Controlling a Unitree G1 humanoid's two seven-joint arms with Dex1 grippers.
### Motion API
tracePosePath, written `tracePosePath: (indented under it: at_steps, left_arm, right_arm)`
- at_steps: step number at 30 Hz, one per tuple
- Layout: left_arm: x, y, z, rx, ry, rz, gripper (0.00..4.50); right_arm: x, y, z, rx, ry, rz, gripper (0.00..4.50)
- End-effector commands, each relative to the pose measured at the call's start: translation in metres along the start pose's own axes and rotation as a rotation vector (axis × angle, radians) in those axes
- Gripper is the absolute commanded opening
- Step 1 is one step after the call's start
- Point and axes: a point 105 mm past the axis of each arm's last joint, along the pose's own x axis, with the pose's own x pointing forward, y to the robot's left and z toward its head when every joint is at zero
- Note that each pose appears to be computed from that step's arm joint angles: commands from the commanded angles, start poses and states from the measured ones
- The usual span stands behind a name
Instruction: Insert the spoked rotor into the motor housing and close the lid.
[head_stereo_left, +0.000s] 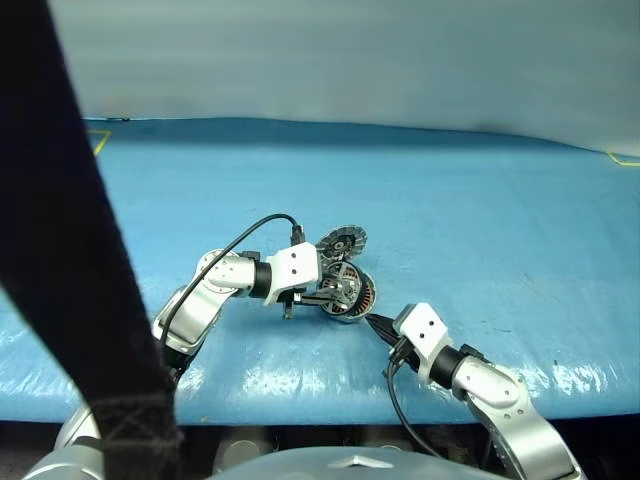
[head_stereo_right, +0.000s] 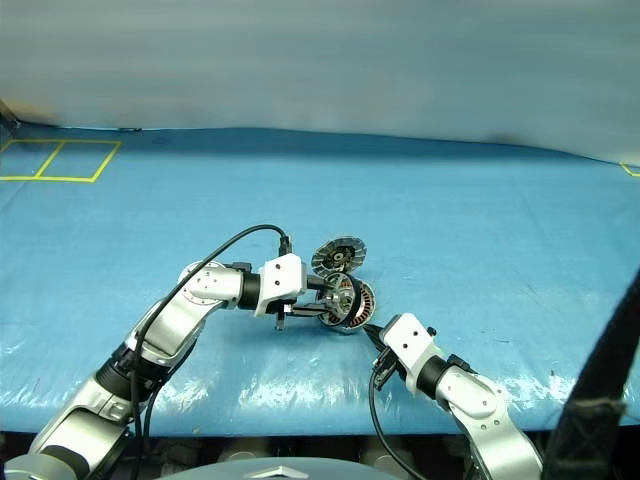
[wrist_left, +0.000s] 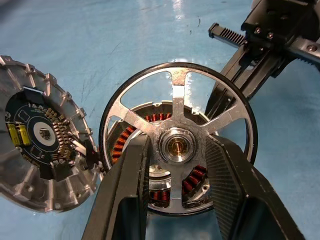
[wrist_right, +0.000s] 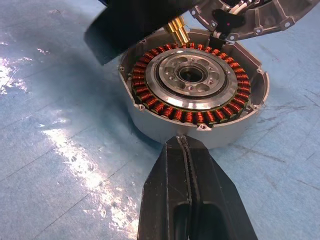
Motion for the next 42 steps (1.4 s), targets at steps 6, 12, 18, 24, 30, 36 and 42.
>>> tracePosePath:
  at_steps: [6, 12, 18, 24, 30, 36, 42]
  left_arm:
    - [0.004, -0.003, 0.004, 0.018, 0.016, -0.022, 1.63]
    - [0.005, -0.008, 0.001, 0.009, 0.039, -0.055, 1.63]
    - [0.005, 0.006, 0.009, -0.010, 0.002, 0.034, 2.98]
    - [-0.004, 0.003, 0.038, -0.049, -0.167, -0.001, 3.28]
    - [-0.023, -0.010, 0.044, -0.100, -0.238, -0.048, 3.28]
    - [-0.040, -0.009, 0.010, -0.188, -0.217, 0.067, 3.28]
    - [-0.050, -0.022, -0.015, -0.311, -0.284, 0.155, 3.28]
  right_arm:
    - [0.000, -0.001, 0.009, -0.030, -0.038, -0.005, 0.00]
    - [0.000, -0.001, 0.009, -0.032, -0.037, -0.009, 0.00]
    - [-0.001, 0.000, 0.009, -0.031, -0.035, -0.001, 0.00]
    - [0.000, -0.001, 0.010, -0.034, -0.039, 0.006, 0.00]
    - [-0.003, -0.005, 0.027, -0.026, -0.105, 0.001, 0.00]
    - [-0.001, -0.008, 0.046, -0.057, -0.161, 0.016, 0.00]
    - [0.019, -0.010, 0.058, -0.056, -0.213, 0.064, 0.00]
